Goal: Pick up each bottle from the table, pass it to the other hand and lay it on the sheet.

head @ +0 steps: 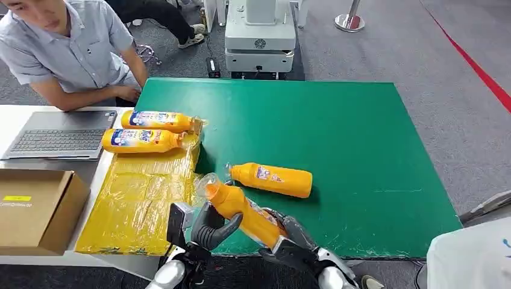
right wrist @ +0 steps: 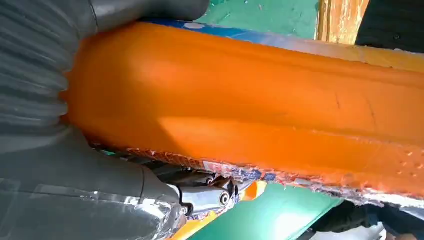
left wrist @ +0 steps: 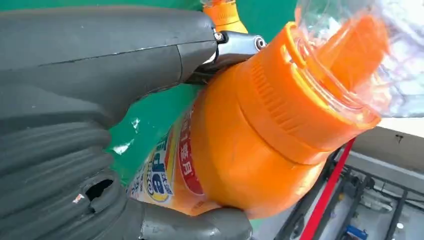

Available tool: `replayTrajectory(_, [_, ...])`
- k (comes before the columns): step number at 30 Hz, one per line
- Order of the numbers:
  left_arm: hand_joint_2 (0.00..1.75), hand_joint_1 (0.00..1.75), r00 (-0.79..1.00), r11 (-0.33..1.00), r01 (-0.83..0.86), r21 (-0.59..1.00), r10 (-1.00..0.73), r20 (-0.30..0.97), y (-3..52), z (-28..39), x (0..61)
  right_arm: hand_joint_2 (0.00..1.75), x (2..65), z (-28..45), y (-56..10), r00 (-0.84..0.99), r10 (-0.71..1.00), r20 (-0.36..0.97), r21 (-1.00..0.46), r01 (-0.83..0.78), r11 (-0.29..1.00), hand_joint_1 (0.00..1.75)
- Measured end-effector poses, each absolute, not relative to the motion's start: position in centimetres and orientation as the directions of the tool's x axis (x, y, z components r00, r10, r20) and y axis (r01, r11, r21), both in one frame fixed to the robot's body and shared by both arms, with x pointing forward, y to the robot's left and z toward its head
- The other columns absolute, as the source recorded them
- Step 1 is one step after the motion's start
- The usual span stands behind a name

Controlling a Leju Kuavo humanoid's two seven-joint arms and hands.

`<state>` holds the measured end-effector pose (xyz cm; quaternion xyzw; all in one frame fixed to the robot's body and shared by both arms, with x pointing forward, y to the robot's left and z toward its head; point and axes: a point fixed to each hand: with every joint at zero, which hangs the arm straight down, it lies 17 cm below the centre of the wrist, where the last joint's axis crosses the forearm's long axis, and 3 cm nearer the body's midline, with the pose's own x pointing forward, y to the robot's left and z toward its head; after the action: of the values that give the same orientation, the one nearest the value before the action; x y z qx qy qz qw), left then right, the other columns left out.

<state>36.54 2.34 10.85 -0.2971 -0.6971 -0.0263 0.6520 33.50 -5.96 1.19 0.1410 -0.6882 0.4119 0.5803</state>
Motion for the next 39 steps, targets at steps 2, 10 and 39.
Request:
replayTrajectory(2, [1.75, 1.75, 0.023, 0.823, 0.451, -0.345, 0.376, 0.926, 2.3, 10.9, 36.6, 1.75, 33.5, 1.2, -5.9, -0.287, 0.284, 0.915, -0.404, -0.671, 0.622, 0.84])
replayTrajectory(10, [1.75, 1.75, 0.017, 0.825, 0.456, -0.335, 0.368, 0.93, 2.1, 11.0, 36.5, 1.75, 33.6, 1.2, -5.9, -0.286, 0.287, 0.914, -0.405, -0.669, 0.623, 0.0])
replayTrajectory(39, [1.75, 1.75, -0.29, 0.282, -0.328, 0.902, -0.938, 0.188, 17.2, 16.1, 42.7, 0.0, 35.8, 1.9, -7.4, -0.203, 0.277, 0.939, -0.343, -0.504, 0.793, 0.0])
